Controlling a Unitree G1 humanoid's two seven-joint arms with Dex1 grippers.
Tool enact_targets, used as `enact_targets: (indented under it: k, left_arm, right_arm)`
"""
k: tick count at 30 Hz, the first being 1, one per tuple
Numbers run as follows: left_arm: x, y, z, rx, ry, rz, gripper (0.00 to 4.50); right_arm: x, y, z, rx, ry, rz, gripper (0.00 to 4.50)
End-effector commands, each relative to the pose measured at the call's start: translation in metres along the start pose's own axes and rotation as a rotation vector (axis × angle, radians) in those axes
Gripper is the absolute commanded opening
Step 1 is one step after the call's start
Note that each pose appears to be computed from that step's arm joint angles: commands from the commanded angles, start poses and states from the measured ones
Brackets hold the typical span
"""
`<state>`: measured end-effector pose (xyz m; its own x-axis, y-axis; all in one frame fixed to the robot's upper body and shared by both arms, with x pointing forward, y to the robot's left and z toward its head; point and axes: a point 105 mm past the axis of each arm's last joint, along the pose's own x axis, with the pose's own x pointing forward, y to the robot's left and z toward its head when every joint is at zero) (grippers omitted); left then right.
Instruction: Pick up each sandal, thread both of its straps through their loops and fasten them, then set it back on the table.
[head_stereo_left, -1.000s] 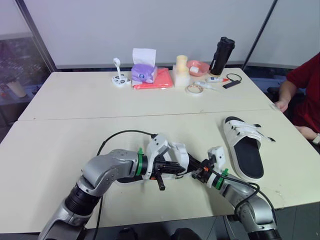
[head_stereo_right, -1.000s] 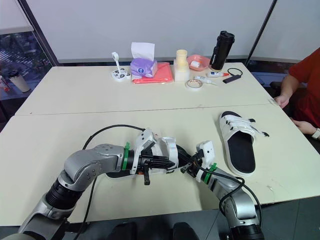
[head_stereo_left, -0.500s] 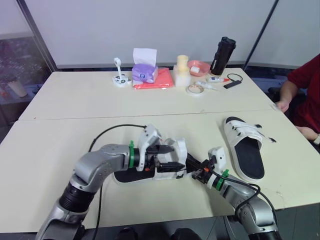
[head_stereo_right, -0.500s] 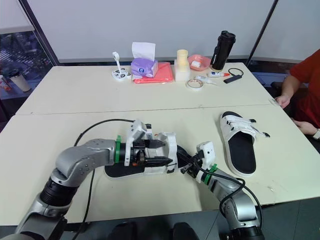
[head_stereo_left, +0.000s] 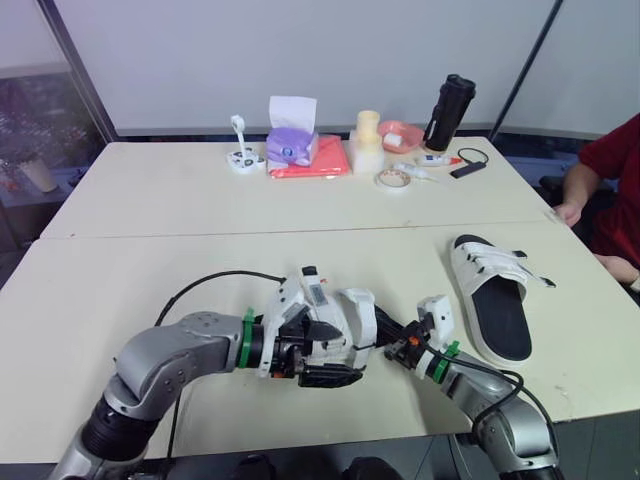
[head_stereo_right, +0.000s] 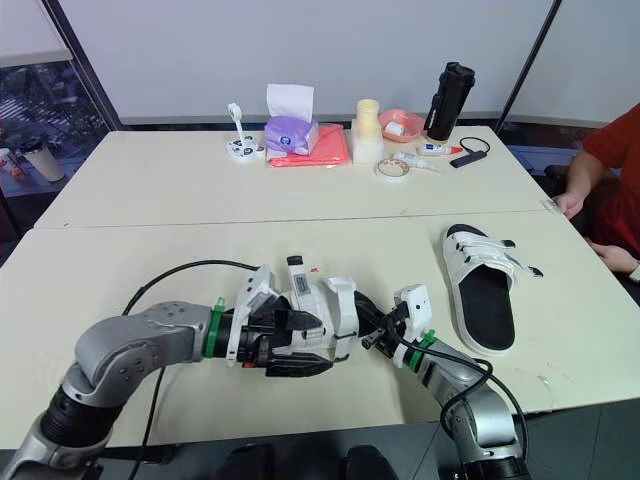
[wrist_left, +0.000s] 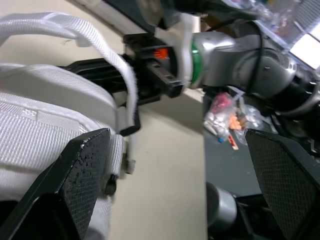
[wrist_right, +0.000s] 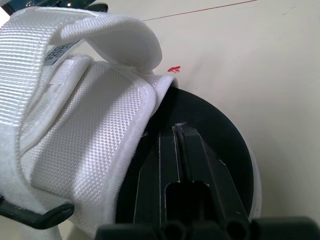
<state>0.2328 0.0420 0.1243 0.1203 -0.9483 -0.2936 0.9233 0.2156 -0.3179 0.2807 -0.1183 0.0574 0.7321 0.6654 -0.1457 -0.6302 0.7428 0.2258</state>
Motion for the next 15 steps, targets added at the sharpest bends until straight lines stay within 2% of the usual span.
enact_targets:
  k: [1, 8, 11, 15]
  left_arm:
    - [0.007, -0.005, -0.012, -0.041, 0.037, -0.031, 4.46]
    - [-0.002, -0.015, 0.009, -0.035, -0.088, -0.075, 4.46]
    - [-0.008, -0.032, 0.004, -0.07, -0.067, -0.149, 4.46]
    - [-0.009, -0.04, -0.014, -0.111, 0.008, -0.17, 4.46]
  right_arm:
    - [-0.011, 0.008, -0.071, 0.147, 0.262, 0.002, 0.0]
    - [-0.018, 0.005, -0.072, 0.142, 0.273, -0.012, 0.0]
    - [-0.019, 0.004, -0.071, 0.139, 0.276, -0.013, 0.0]
    - [-0.018, 0.001, -0.07, 0.135, 0.276, -0.015, 0.0]
